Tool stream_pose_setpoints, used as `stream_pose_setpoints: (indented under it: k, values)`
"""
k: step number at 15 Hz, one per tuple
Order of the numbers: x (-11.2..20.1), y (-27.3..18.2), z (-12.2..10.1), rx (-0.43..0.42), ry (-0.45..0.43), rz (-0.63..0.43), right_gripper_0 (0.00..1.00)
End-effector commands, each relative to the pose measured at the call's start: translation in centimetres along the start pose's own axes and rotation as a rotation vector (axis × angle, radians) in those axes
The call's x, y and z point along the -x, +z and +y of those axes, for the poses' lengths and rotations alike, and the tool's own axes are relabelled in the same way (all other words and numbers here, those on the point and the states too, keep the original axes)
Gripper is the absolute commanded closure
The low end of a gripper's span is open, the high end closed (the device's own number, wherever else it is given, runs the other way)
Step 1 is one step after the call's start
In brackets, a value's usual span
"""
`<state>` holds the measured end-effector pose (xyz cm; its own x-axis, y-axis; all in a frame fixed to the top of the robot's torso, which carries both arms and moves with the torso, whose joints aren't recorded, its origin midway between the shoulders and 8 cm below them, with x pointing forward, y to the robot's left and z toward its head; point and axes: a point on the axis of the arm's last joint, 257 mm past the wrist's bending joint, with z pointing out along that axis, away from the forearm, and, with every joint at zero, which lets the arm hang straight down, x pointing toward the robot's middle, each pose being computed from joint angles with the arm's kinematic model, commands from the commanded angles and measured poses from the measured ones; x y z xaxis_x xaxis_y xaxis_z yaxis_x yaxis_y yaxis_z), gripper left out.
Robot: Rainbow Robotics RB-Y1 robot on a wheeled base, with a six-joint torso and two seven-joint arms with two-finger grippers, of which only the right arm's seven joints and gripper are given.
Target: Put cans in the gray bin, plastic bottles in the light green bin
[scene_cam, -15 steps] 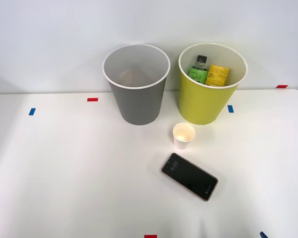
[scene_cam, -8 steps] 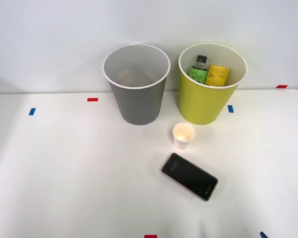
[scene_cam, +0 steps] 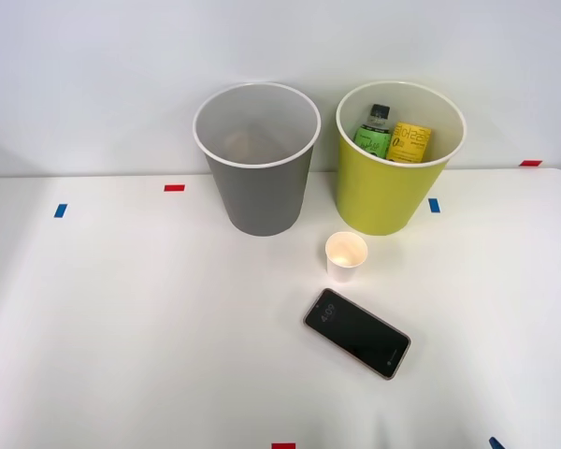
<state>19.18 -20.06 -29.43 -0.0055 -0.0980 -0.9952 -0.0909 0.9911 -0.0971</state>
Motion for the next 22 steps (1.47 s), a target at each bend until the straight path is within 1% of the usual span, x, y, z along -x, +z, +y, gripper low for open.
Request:
stream_pose_setpoints:
  k: [1,22]
  values:
    - [0.00,0.00,0.00,0.000,0.000,0.000,0.00]
    - [0.00,0.00,0.00,0.000,0.000,0.000,0.00]
